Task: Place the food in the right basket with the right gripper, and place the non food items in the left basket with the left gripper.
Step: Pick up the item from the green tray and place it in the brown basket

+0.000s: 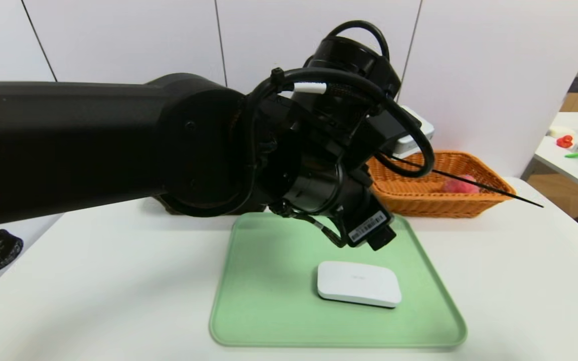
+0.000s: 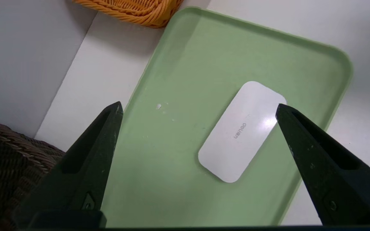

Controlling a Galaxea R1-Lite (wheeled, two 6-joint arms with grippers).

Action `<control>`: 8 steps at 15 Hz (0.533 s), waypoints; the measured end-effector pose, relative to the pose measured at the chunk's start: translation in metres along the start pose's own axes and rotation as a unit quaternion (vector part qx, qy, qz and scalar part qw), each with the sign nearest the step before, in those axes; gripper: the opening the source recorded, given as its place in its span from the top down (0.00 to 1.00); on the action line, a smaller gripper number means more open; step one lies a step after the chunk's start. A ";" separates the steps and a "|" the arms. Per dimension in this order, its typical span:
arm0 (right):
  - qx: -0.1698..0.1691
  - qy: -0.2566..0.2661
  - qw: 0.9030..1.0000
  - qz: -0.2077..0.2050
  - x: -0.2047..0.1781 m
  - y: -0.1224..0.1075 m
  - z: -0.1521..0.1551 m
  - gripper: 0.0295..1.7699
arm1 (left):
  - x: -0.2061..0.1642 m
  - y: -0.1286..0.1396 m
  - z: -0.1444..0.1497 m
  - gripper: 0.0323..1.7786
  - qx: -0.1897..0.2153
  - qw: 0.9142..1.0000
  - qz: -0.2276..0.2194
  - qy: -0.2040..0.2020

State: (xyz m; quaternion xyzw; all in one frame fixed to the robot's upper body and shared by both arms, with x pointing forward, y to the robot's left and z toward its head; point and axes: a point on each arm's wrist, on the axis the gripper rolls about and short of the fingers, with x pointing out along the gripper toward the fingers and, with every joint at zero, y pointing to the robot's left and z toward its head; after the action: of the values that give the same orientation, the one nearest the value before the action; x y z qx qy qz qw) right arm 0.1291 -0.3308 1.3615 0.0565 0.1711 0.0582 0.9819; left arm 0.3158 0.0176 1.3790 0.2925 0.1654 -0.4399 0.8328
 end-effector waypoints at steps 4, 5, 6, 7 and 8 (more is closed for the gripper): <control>0.024 -0.001 1.000 0.011 -0.002 0.000 -0.003 0.04 | 0.005 -0.012 -0.030 0.05 0.095 0.994 -0.022 0.054; 0.024 -0.001 1.000 0.014 -0.003 0.000 -0.004 0.04 | 0.006 -0.015 -0.039 0.05 0.111 0.991 -0.030 0.068; 0.024 -0.002 1.000 0.015 -0.004 0.000 -0.004 0.04 | 0.006 -0.018 -0.047 0.05 0.123 0.989 -0.034 0.075; 0.024 -0.002 1.000 0.016 -0.004 0.000 -0.005 0.04 | 0.009 -0.020 -0.049 0.05 0.129 0.989 -0.031 0.068; 0.024 -0.002 1.000 0.016 -0.004 0.000 -0.006 0.04 | 0.012 -0.020 -0.049 0.05 0.131 0.990 -0.024 0.054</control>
State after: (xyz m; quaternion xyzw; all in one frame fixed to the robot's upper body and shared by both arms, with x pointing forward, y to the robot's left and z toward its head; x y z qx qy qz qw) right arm 0.1233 -0.3311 1.3574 0.0828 0.1699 0.0698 0.9795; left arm 0.3054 0.0321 1.3281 0.4187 0.1581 -0.4611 0.7662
